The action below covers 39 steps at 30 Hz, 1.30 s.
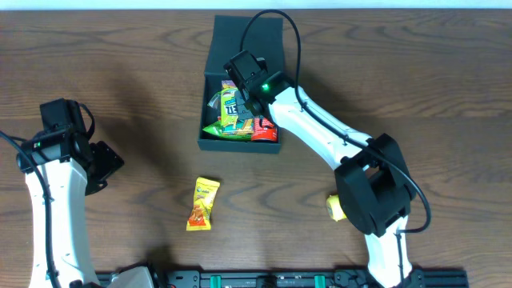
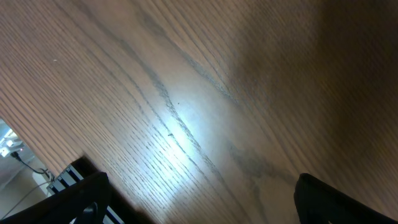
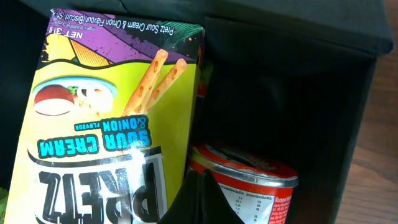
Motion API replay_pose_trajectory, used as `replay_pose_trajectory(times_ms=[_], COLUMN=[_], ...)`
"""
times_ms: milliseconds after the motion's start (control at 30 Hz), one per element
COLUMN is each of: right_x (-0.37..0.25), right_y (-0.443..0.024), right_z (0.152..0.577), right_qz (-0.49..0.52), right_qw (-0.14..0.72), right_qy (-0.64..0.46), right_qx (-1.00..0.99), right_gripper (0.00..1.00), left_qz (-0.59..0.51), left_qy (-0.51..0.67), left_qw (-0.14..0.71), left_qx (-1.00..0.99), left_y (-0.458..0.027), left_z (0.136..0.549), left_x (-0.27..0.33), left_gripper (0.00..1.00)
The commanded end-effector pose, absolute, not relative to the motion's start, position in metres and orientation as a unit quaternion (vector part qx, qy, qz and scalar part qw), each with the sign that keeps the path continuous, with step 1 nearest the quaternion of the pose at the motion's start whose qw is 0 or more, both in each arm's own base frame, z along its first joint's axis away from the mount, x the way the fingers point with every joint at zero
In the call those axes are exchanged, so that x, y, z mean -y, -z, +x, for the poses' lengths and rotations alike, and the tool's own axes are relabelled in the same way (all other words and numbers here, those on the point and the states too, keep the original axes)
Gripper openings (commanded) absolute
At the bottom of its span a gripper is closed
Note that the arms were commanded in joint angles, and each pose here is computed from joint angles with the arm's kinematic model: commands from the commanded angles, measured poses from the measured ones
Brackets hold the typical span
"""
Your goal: Pack container
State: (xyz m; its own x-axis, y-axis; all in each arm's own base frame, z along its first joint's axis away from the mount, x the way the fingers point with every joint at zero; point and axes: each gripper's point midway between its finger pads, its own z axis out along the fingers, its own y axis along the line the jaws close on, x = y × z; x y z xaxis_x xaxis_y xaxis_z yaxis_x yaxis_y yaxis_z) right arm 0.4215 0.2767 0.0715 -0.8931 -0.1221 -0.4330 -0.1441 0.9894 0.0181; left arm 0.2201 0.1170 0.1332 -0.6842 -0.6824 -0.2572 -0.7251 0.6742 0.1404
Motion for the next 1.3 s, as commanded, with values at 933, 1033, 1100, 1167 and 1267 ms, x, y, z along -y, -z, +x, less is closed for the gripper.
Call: replay_pose_trajectory(times_ms=[933, 1033, 1100, 1167, 1267], right_x=[-0.284, -0.282, -0.289, -0.304, -0.326], right_y=[-0.072, -0.07, -0.068, -0.07, -0.074], right_z=[0.419, 0.415, 0.412, 0.41, 0.407], right_qz=[-0.078, -0.081, -0.085, -0.092, -0.104], right_qw=[0.244, 0.234, 0.224, 0.219, 0.219], right_qy=[0.0, 0.001, -0.018, -0.057, -0.102], right_qx=[-0.967, -0.969, -0.971, -0.97, -0.965], right_gripper=[0.01, 0.01, 0.01, 0.01, 0.01], left_qz=[-0.386, -0.386, -0.386, -0.386, -0.386], left_qy=[-0.127, -0.127, -0.127, -0.127, -0.127], left_qw=[0.09, 0.09, 0.09, 0.09, 0.09], left_qx=[-0.909, -0.909, -0.909, -0.909, -0.909], left_y=[-0.134, -0.134, -0.134, -0.134, -0.134], left_z=[0.218, 0.218, 0.218, 0.218, 0.218], left_x=[-0.122, -0.122, -0.122, -0.122, -0.122], left_gripper=[0.95, 0.95, 0.95, 0.95, 0.95])
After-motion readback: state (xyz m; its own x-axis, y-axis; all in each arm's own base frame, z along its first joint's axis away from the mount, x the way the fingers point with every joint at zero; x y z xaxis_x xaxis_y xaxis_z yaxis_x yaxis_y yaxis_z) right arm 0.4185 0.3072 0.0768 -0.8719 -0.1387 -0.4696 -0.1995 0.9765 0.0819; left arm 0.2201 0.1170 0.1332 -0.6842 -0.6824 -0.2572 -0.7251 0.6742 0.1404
